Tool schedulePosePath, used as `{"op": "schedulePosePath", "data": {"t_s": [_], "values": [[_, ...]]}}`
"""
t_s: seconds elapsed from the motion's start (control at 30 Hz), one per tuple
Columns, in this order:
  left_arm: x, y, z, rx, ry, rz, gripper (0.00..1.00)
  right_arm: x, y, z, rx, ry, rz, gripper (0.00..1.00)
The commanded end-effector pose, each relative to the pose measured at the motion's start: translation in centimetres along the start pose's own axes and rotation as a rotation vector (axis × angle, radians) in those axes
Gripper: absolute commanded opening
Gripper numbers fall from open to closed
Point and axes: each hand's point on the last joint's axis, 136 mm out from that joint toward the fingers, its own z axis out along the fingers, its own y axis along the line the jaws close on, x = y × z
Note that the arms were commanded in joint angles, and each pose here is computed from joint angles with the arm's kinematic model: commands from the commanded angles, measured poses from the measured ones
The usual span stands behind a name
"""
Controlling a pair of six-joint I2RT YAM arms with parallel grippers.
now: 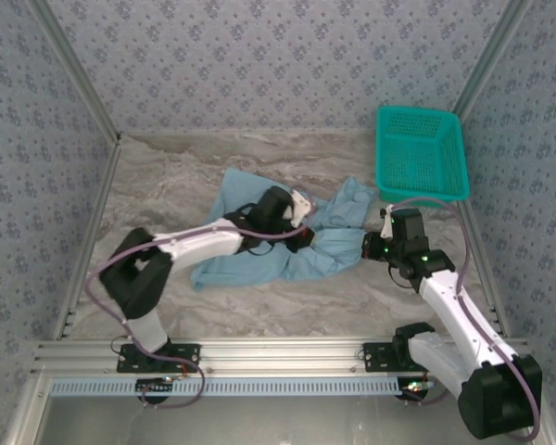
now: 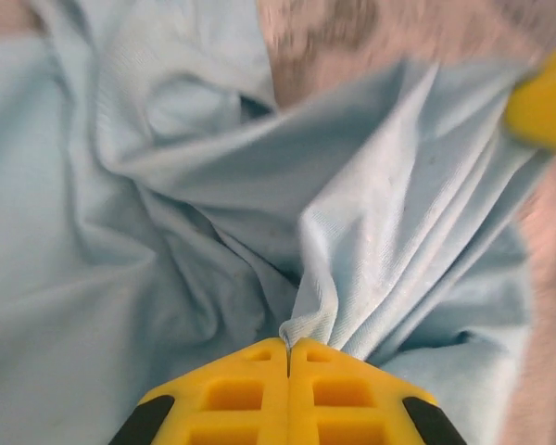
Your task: Fold the inside-out t-shirt
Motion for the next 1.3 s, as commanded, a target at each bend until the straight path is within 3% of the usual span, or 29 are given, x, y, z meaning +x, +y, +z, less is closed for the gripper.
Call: {"op": "schedulePosePath", "data": {"t_s": [0.0,0.13,0.27,0.33,0.43,0.53,0.6,0.73,0.87,0.93,1.1,1.27], "values": [[-3.3,-1.5,-4.1,0.142,-0.154,-0.134,0.0,-0.6,1.4,-1.2,-0.066,-0.024,-0.067,0.0],[-3.4,-0.6,-7.1,0.161,-0.228,-0.203,0.0,0.9,1.3,-0.7,-0.083,0.006,-0.035,0.0],[-1.5,-1.4,-7.3,0.22,-0.175,-0.174,0.0,2.6,2.4,0.0,-0.161,0.048,-0.032,0.0],[-0.6,-1.7,-7.0,0.251,-0.139,-0.172,0.0,2.4,3.6,0.0,-0.203,0.039,-0.057,0.08],[0.3,-1.6,-6.6,0.255,-0.102,-0.172,0.0,1.6,4.2,-0.4,-0.164,0.011,-0.119,0.32],[0.5,-1.2,-6.4,0.24,-0.082,-0.184,0.0,1.6,4.9,-1.0,-0.088,-0.005,-0.261,0.43],[0.5,-1.1,-6.3,0.239,-0.077,-0.187,0.0,1.9,5.7,-1.1,-0.063,-0.021,-0.355,0.45],[0.1,-0.9,-6.3,0.232,-0.075,-0.199,0.0,3.6,9.1,-1.0,-0.153,-0.04,-0.518,0.43],[-0.2,-0.8,-6.2,0.222,-0.068,-0.212,0.0,5.7,11.6,-1.0,-0.207,-0.06,-0.637,0.3],[-0.4,-0.8,-6.3,0.219,-0.069,-0.213,0.0,7.1,12.2,-0.7,-0.202,-0.043,-0.687,0.28],[-0.7,-1.0,-6.4,0.224,-0.073,-0.214,0.0,8.5,10.5,1.6,-0.055,0.015,-0.724,0.37],[-0.8,-1.2,-6.5,0.232,-0.075,-0.213,0.0,8.8,10.1,3.1,-0.019,0.025,-0.714,0.45]]}}
